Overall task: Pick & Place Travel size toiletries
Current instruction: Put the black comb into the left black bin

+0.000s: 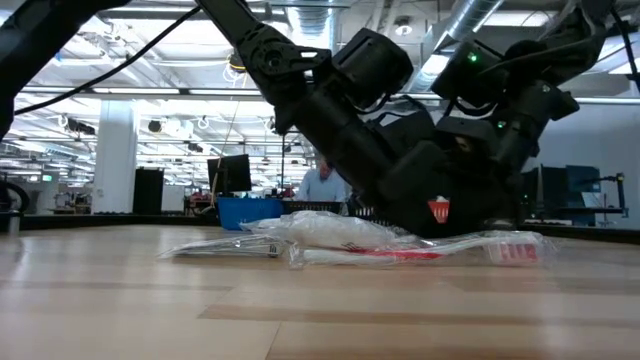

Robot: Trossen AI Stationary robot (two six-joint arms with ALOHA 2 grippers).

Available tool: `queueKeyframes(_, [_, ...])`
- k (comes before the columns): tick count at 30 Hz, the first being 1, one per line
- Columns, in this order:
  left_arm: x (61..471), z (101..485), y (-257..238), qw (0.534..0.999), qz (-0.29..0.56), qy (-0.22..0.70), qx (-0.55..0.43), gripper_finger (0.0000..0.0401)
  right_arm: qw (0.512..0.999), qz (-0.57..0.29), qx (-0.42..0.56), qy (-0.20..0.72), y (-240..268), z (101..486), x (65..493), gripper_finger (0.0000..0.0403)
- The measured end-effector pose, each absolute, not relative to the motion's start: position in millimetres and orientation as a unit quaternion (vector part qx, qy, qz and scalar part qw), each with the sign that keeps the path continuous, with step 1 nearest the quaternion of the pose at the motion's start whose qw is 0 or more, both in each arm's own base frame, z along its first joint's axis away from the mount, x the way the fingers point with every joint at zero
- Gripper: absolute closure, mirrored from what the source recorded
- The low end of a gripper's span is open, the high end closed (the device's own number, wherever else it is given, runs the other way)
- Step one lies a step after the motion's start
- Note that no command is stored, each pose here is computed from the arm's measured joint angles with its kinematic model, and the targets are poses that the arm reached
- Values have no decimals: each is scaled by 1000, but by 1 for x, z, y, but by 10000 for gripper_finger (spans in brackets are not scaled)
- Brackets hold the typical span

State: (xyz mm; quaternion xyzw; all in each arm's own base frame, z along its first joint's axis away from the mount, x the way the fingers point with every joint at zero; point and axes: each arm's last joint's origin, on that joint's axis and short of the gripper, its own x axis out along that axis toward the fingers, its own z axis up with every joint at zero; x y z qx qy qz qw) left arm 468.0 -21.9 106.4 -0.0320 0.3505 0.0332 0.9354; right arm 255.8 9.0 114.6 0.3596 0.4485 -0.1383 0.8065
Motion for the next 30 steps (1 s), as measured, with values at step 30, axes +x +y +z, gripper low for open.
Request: queueKeyframes(30, [370, 183, -33, 889, 231, 393, 29, 399, 902, -157, 160, 368, -132, 354, 279, 401])
